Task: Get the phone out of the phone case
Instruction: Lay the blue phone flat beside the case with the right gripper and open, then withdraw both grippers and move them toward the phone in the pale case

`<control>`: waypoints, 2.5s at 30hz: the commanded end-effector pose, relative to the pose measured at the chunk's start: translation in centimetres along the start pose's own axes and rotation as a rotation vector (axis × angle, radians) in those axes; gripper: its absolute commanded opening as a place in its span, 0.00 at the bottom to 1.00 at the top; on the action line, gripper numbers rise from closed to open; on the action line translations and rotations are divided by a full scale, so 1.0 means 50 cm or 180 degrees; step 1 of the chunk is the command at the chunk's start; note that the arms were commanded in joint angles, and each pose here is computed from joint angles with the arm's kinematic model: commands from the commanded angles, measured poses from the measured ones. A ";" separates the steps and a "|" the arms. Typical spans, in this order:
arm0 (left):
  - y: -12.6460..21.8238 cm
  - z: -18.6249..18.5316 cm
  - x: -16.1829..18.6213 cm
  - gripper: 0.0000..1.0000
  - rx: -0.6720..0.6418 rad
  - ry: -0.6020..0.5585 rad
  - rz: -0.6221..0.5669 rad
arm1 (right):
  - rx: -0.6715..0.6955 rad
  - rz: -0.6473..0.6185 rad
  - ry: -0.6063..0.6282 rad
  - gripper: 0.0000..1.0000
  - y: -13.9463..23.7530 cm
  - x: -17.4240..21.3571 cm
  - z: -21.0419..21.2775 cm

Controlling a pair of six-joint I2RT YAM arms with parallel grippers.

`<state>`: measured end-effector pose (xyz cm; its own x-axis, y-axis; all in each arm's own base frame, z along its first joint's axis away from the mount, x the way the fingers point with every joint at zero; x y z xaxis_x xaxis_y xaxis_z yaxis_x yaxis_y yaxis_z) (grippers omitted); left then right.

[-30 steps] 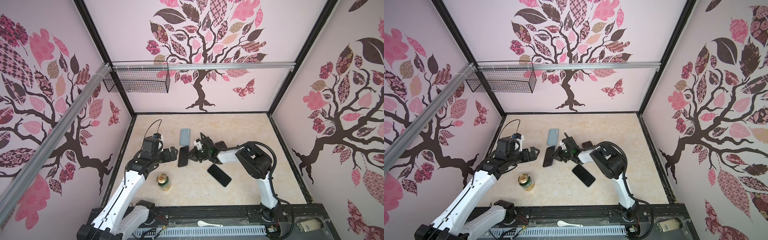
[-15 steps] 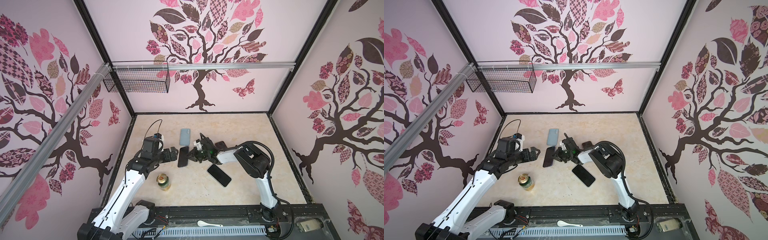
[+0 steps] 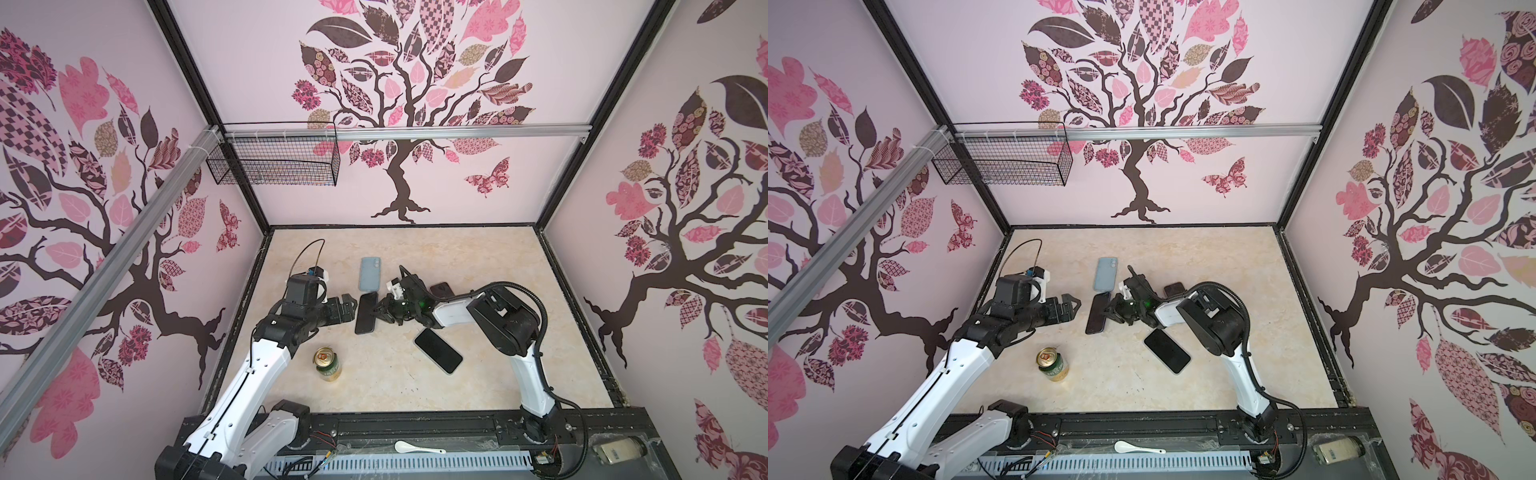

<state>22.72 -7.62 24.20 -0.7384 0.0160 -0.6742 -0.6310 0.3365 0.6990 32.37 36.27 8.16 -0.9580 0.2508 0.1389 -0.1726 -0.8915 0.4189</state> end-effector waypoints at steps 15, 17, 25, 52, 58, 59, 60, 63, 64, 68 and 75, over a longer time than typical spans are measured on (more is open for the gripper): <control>-0.001 -0.003 -0.007 0.98 0.0061 -0.0024 -0.0016 | 0.0233 -0.0027 0.0065 0.29 -0.015 -0.002 -0.026; -0.001 -0.003 -0.007 0.98 0.0070 -0.0018 -0.0014 | 0.0267 -0.0032 0.0077 0.29 -0.017 -0.004 -0.028; -0.003 -0.003 -0.001 0.98 0.0087 -0.0011 -0.0009 | 0.0375 -0.0066 0.0094 0.31 -0.023 -0.009 -0.043; -0.015 -0.034 0.007 0.98 0.0012 -0.0204 -0.0021 | 0.0908 -0.0511 0.0288 0.61 0.058 -0.004 -0.063; -0.038 -0.065 0.026 0.98 0.0170 -0.0089 -0.0123 | 0.0862 -0.0769 0.0669 0.62 0.167 0.017 -0.025; -0.041 -0.069 0.031 0.98 0.0233 -0.0052 -0.0173 | 0.0864 -0.0800 0.0782 0.62 0.187 0.024 -0.016; -0.043 -0.074 0.033 0.98 0.0298 -0.0024 -0.0216 | 0.0919 -0.0828 0.0906 0.62 0.209 0.034 -0.012; -0.050 -0.109 0.047 0.98 0.0388 -0.0102 -0.0247 | 0.1208 -0.0845 0.1194 0.66 0.265 0.060 -0.008; -0.050 -0.124 0.051 0.98 0.0366 -0.0152 -0.0271 | 0.1319 -0.0858 0.1258 0.68 0.283 0.069 -0.009; -0.069 -0.188 0.093 0.98 0.0549 -0.0200 -0.0324 | 0.1870 -0.0954 0.1367 0.77 0.365 0.107 -0.047; -0.122 -0.271 0.150 0.98 0.0632 -0.0224 -0.0220 | 0.2295 -0.0873 0.1464 0.80 0.431 0.140 -0.092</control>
<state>17.51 -21.40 18.72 -0.6853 0.1366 -0.7154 -0.5633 0.5233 0.6395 22.22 19.13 14.71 -0.9114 0.1699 -0.3747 -0.4105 -0.4378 0.7999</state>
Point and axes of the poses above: each gripper's point midway between its finger pads, its own y axis back along the fingers, its own z axis along the line the jaws close on, x = y × z, the point moved 8 cm from there along y, back along the fingers, and after that the axes turned 12 degrees about -y, right-handed, at the moved point
